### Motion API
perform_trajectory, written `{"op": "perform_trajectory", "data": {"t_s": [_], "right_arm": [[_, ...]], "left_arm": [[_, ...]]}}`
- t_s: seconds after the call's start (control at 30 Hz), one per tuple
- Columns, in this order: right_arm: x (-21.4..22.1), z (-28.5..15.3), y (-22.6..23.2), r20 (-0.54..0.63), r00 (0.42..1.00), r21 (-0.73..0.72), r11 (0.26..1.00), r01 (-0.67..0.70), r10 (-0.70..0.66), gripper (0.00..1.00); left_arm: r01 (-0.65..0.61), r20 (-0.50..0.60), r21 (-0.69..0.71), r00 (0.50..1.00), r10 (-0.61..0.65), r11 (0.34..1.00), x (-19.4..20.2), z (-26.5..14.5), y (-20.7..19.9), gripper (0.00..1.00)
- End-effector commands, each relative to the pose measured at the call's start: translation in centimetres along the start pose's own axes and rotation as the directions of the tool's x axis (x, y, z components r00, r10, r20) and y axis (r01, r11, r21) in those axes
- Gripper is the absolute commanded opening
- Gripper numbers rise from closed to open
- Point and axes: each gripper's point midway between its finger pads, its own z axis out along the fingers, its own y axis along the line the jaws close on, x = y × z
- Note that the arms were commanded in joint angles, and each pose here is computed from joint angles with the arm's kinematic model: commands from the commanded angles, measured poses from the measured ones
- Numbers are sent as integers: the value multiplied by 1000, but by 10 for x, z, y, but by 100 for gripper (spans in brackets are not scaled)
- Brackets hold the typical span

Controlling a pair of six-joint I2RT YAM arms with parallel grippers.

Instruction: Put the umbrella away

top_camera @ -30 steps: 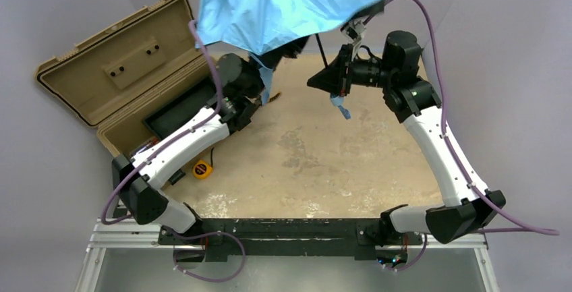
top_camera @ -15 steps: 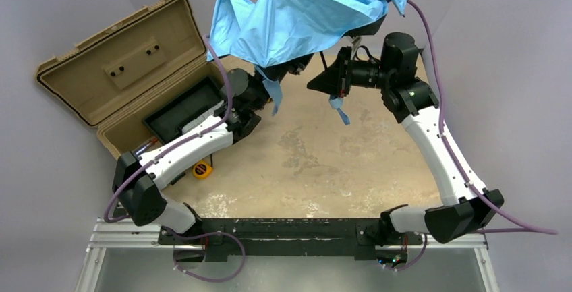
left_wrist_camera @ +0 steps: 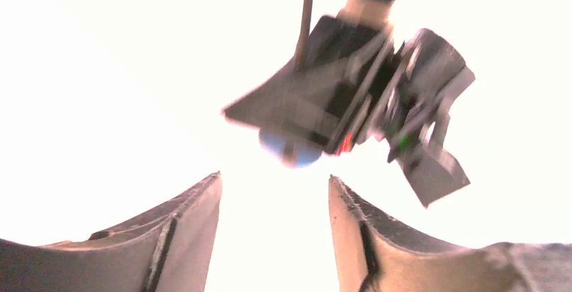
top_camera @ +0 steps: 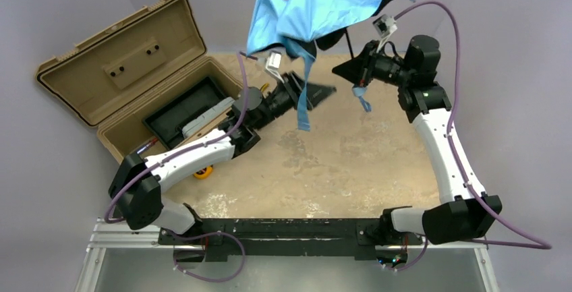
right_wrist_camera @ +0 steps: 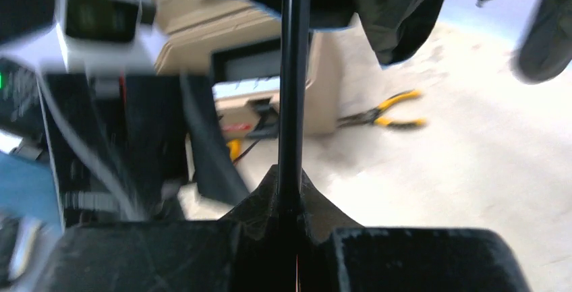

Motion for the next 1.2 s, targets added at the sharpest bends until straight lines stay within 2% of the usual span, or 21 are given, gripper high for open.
{"op": "perform_trajectory", "data": {"t_s": [0.0,0.13,0.27,0.37,0.43,0.57,0.67,0.8,0.9,0.97,1.03,1.17], "right_arm": [[-91,-25,21,273,905,83,945,317,-327,0],[-90,-28,17,259,898,109,934,340,-357,0],[-96,-37,11,226,879,165,906,390,-420,0],[-97,-41,8,164,855,193,866,461,-492,0],[-93,-43,5,114,842,197,843,500,-527,0],[-89,-49,6,51,802,196,793,577,-596,0],[-85,-51,3,-3,800,193,785,589,-600,0],[-74,-51,-1,-31,815,184,799,573,-578,0],[-65,-48,0,-29,837,155,825,543,-546,0],[-61,-47,2,-24,848,141,838,527,-529,0],[-58,-47,4,-15,858,131,850,511,-514,0],[-53,-47,7,-9,868,121,861,494,-497,0]], "left_arm": [[26,-401,-45,915,-42,999,96,-65,17,61],[-44,-468,-62,884,10,997,106,-109,24,64],[-175,-520,-133,850,82,976,109,-155,46,64],[-316,-532,-199,830,168,928,91,-191,58,65],[-398,-520,-216,820,240,891,72,-210,59,69],[-484,-472,-229,814,338,844,38,-243,50,76],[-532,-426,-195,803,417,824,21,-258,36,79],[-554,-308,-10,794,524,833,15,-249,-1,81],[-574,-197,120,786,586,810,14,-225,-18,82],[-603,-117,189,770,627,775,13,-208,-25,90],[-628,-64,227,753,655,745,12,-191,-30,91],[-679,-44,246,705,707,692,11,-154,-31,91]]}}
